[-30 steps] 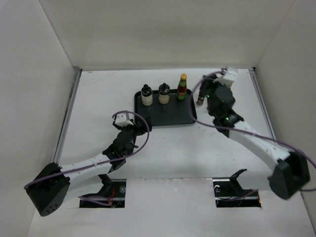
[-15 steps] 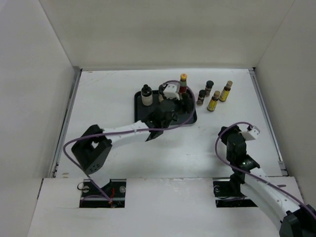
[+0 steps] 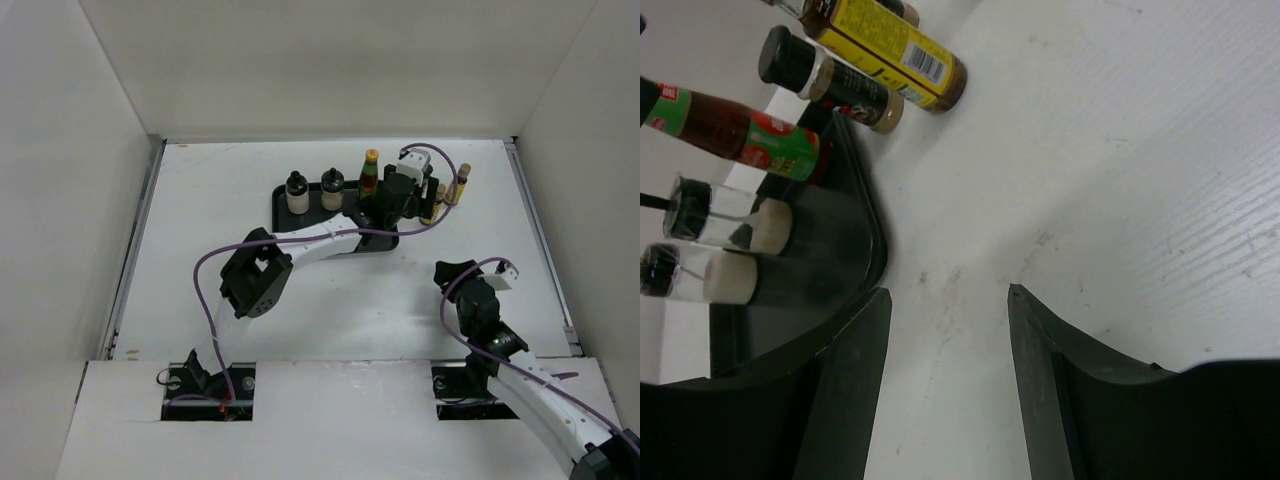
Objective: Organize the condiment bottles
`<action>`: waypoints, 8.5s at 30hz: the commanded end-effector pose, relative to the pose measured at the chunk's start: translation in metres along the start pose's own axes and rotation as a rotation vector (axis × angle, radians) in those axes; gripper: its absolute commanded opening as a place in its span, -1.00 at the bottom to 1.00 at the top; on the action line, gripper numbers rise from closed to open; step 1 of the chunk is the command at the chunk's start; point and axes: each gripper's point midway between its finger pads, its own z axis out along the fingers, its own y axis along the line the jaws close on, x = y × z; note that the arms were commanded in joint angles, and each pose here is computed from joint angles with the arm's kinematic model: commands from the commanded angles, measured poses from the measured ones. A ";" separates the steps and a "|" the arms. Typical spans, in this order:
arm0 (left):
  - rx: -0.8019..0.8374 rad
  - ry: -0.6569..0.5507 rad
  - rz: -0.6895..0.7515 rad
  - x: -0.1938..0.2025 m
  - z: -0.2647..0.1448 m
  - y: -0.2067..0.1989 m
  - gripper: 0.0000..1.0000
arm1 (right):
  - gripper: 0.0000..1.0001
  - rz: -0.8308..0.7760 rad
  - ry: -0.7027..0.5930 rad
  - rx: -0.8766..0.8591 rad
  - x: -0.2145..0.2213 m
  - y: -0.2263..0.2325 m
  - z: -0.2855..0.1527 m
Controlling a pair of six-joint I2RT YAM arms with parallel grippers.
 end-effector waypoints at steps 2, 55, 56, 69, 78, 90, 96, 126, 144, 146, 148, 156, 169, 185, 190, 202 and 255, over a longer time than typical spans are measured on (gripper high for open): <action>0.064 -0.020 0.051 -0.016 0.011 -0.021 0.42 | 0.13 0.021 0.004 -0.071 0.001 0.018 -0.001; -0.002 -0.444 -0.009 -0.176 -0.112 0.019 -0.50 | 0.16 -0.028 0.022 -0.215 0.011 0.049 -0.016; -0.056 -0.445 -0.014 -0.170 -0.122 0.039 -0.50 | 0.16 -0.030 0.023 -0.214 0.011 0.048 -0.016; -0.657 -0.356 -0.053 -0.062 -0.223 0.248 -0.50 | 0.22 -0.044 0.003 -0.251 0.009 0.056 -0.015; -0.703 -0.278 -0.046 -0.015 -0.211 0.274 -0.50 | 0.24 -0.063 0.007 -0.251 0.011 0.058 -0.013; -0.614 -0.198 -0.056 0.020 -0.187 0.253 -0.46 | 0.29 -0.068 0.005 -0.246 0.011 0.058 -0.012; -0.631 -0.152 -0.046 0.040 -0.187 0.257 -0.12 | 0.41 -0.074 0.007 -0.245 0.011 0.059 -0.012; -0.831 -0.667 -0.397 0.021 -0.363 0.289 1.00 | 0.70 -0.606 0.045 -0.011 -0.032 0.168 0.161; -0.843 -0.560 -0.435 0.055 -0.334 0.299 1.00 | 0.33 -0.622 0.103 0.058 -0.013 0.148 0.217; -0.848 -0.562 -0.436 0.055 -0.334 0.300 1.00 | 0.10 -0.620 0.087 0.063 -0.017 0.148 0.220; -0.857 -0.563 -0.435 0.055 -0.336 0.303 1.00 | -0.05 -0.613 0.053 0.052 -0.022 0.152 0.218; -0.899 -0.596 -0.447 0.053 -0.348 0.314 1.00 | -0.14 -0.643 -0.020 -0.043 -0.033 0.183 0.146; -0.890 -0.586 -0.463 0.057 -0.344 0.315 1.00 | -0.13 -0.627 0.177 -0.407 0.111 0.294 0.089; -0.842 -0.557 -0.465 0.058 -0.335 0.309 1.00 | -0.07 -0.708 0.284 -0.406 0.185 0.280 0.089; -0.850 -0.544 -0.461 0.060 -0.333 0.311 1.00 | 0.03 -0.722 0.303 -0.408 0.192 0.274 0.084; -0.851 -0.546 -0.462 0.060 -0.334 0.312 1.00 | 0.68 -0.634 0.176 -0.421 0.098 0.286 0.063; -0.824 -0.540 -0.471 0.060 -0.330 0.314 1.00 | -0.11 -0.534 0.093 -0.227 0.034 0.220 0.133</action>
